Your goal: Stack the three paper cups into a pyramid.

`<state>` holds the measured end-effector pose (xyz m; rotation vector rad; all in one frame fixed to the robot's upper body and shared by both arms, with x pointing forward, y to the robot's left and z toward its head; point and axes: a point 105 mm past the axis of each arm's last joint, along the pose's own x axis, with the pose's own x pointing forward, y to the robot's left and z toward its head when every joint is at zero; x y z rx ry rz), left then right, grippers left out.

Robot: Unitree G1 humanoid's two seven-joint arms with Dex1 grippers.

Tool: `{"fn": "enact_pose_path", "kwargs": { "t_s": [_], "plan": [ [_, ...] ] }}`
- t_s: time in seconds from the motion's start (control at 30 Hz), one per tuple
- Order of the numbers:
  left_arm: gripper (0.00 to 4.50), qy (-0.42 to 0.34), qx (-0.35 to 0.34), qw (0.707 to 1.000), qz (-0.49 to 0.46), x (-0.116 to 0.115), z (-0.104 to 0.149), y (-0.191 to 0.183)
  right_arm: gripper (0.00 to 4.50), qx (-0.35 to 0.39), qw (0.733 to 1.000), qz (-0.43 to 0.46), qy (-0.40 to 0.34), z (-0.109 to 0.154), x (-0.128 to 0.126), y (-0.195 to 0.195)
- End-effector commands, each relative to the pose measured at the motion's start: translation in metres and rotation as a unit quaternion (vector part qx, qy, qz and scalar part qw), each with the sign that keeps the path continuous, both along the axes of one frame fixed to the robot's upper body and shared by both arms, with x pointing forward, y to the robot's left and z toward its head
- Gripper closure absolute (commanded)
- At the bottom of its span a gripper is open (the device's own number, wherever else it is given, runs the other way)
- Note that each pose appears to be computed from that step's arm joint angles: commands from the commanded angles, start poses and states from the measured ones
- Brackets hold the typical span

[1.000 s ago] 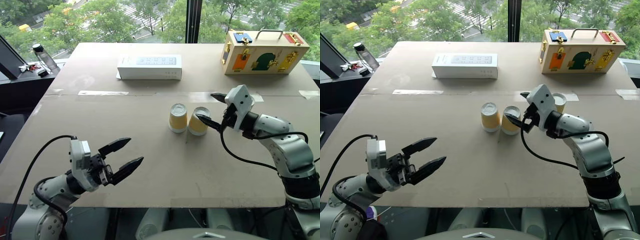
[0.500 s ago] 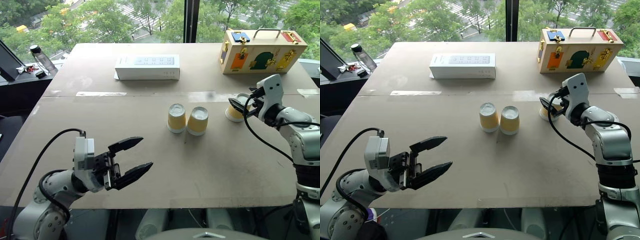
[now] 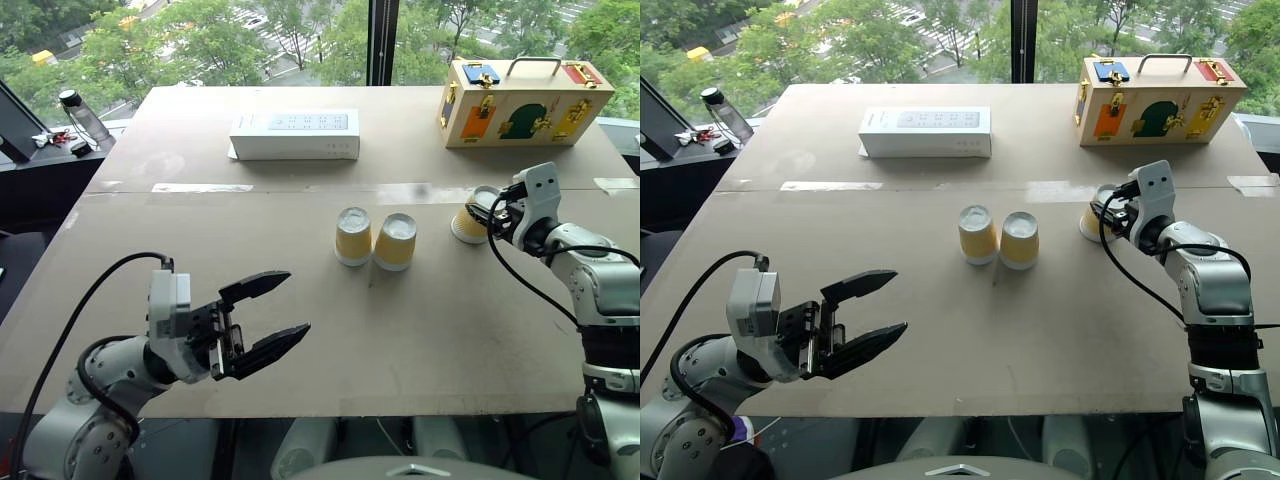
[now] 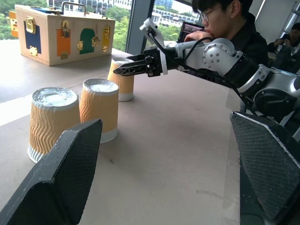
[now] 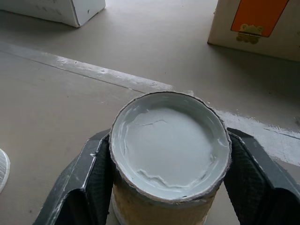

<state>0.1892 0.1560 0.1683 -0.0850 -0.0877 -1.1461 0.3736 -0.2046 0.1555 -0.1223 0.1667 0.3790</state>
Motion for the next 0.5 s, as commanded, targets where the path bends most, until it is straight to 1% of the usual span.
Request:
{"fn": "enact_pose_path", "kwargs": {
  "t_s": [0.03,0.13,0.2,0.27,0.37,0.43,0.5],
  "plan": [
    [0.00,-0.012,-0.002,1.000,-0.009,-0.003,0.007,-0.004,2.32,0.001,0.998,0.011,-0.056,0.030,-0.003,0.000],
    [0.00,-0.027,0.004,0.998,0.056,0.009,0.002,0.007,2.32,0.023,0.991,0.089,-0.102,0.061,-0.014,0.029],
    [0.00,-0.032,0.001,0.995,0.097,0.015,0.000,0.016,2.32,0.039,0.982,0.144,-0.115,0.078,-0.022,0.052],
    [0.00,-0.034,-0.046,0.994,0.090,0.012,0.006,0.022,2.32,0.050,0.973,0.192,-0.121,0.093,-0.030,0.074],
    [0.00,-0.025,-0.044,0.993,0.107,0.011,0.003,0.034,2.32,0.049,0.960,0.247,-0.122,0.109,-0.039,0.100],
    [0.00,-0.024,-0.051,0.992,0.112,0.006,0.004,0.045,2.32,0.046,0.955,0.269,-0.114,0.118,-0.041,0.115],
    [0.00,-0.018,-0.058,0.992,0.114,0.001,0.005,0.053,2.32,0.027,0.953,0.287,-0.098,0.120,-0.043,0.125]
  ]
}}
